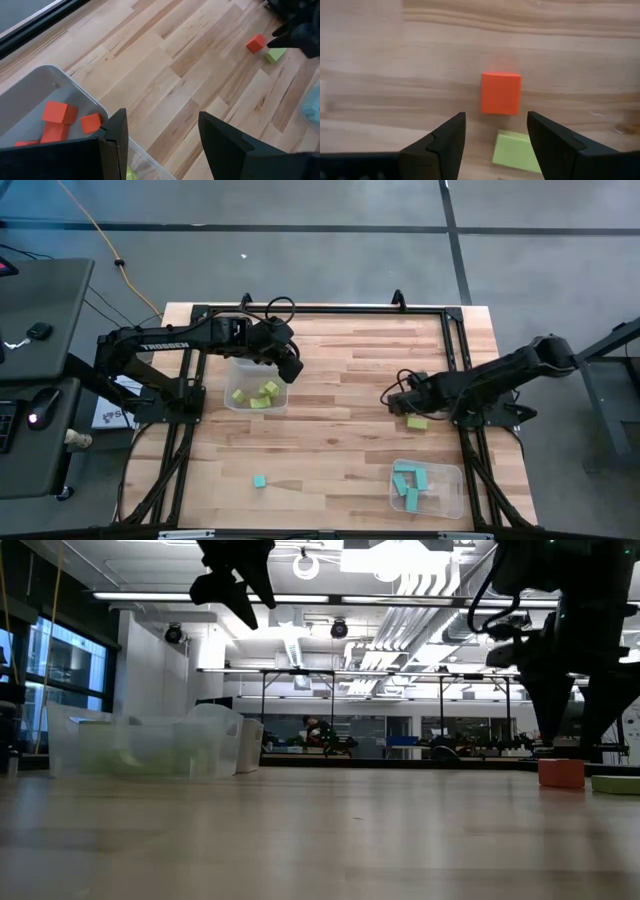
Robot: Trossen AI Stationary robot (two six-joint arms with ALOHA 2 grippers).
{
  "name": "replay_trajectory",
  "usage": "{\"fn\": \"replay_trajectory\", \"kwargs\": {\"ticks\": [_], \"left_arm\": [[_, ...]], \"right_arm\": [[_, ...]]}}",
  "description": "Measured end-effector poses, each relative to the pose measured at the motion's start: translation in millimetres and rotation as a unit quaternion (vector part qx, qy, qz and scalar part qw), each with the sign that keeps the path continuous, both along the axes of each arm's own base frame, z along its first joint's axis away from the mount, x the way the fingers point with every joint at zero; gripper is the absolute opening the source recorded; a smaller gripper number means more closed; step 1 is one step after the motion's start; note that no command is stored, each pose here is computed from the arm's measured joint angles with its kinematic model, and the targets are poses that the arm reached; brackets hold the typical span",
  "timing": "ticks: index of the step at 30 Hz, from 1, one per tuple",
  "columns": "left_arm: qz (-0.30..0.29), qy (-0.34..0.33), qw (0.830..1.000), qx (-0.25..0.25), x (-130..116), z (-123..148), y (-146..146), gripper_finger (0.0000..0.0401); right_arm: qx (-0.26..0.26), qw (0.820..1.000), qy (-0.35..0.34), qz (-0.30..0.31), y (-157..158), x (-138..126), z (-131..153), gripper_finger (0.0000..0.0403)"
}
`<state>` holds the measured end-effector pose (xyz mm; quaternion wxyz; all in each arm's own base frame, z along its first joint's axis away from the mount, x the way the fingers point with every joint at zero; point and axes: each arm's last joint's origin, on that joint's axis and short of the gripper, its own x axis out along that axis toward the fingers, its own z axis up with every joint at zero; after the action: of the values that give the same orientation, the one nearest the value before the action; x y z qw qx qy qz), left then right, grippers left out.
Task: Sort & place blocks by color
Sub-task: Put the orange block into the gray bin
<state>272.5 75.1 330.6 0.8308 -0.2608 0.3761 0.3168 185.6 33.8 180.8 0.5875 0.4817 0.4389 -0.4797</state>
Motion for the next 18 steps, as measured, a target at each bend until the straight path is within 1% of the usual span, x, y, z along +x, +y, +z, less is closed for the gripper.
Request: {"fn": "replay_trajectory", "kwargs": {"ticks": [10, 15, 18], "left_arm": [[-0.007, 0.003, 1.000, 0.004, 0, 0, 0, 0.0168], [-0.012, 0.005, 1.000, 0.008, 0, 0, 0, 0.0168], [-0.017, 0.007, 1.000, 0.011, 0, 0, 0, 0.0168]], "right_arm": [[0.003, 0.998, 0.053, -0.017, -5, 8, -18, 0.0202], [0.002, 0.998, 0.061, -0.023, -8, 12, -24, 0.0202], [0.002, 0.998, 0.059, -0.016, -10, 17, -29, 0.0202]]}}
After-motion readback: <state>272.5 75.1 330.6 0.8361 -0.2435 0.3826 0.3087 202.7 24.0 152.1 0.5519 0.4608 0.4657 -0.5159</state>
